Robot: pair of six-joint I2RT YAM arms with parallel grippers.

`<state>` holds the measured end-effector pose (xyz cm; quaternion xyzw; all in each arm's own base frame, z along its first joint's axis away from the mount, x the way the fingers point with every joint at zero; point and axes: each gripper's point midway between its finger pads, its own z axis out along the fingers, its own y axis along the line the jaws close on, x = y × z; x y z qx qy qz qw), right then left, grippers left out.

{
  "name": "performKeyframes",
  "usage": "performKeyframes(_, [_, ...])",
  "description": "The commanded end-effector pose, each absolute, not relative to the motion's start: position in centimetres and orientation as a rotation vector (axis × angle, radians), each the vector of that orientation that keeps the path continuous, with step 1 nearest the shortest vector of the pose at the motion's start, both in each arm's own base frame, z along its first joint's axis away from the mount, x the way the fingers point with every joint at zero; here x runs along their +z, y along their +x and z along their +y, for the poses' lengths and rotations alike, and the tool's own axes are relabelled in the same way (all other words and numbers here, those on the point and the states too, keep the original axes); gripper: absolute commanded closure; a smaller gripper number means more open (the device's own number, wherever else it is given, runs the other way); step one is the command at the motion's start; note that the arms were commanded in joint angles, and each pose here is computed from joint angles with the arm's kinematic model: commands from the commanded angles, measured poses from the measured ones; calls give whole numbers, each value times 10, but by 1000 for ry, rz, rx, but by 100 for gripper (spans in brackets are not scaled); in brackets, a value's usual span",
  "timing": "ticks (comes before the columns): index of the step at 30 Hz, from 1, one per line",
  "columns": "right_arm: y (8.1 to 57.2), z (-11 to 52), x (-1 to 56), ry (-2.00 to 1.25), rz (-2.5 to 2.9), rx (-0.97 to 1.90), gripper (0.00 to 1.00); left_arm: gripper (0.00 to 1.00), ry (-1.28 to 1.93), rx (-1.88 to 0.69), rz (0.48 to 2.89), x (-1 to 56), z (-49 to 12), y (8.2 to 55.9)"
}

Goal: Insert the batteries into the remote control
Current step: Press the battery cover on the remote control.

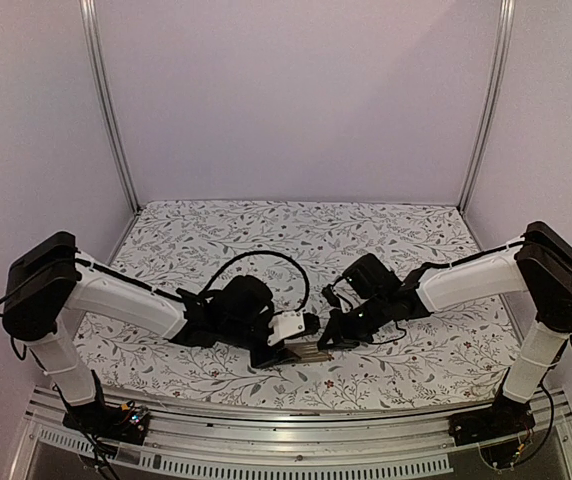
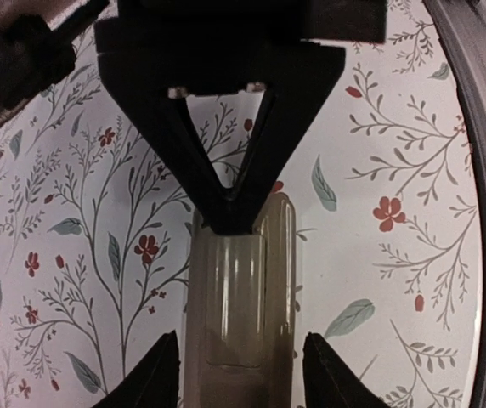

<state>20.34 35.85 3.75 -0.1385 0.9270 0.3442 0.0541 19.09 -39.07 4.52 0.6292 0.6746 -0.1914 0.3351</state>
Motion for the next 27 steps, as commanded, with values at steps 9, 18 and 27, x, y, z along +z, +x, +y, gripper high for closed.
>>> performKeyframes(9, [207, 356, 42, -427, 2804, 1000, 92, 75, 1608, -577, 1779, 45, -404, 199])
performKeyframes(18, [213, 354, 52, -428, 2785, 963, 82, 76, 1613, -566, 1764, 47, -402, 199])
performKeyframes(27, [227, 362, 86, -528, 2669, 940, 98, 76, 1570, -521, 1752, 65, -394, 207])
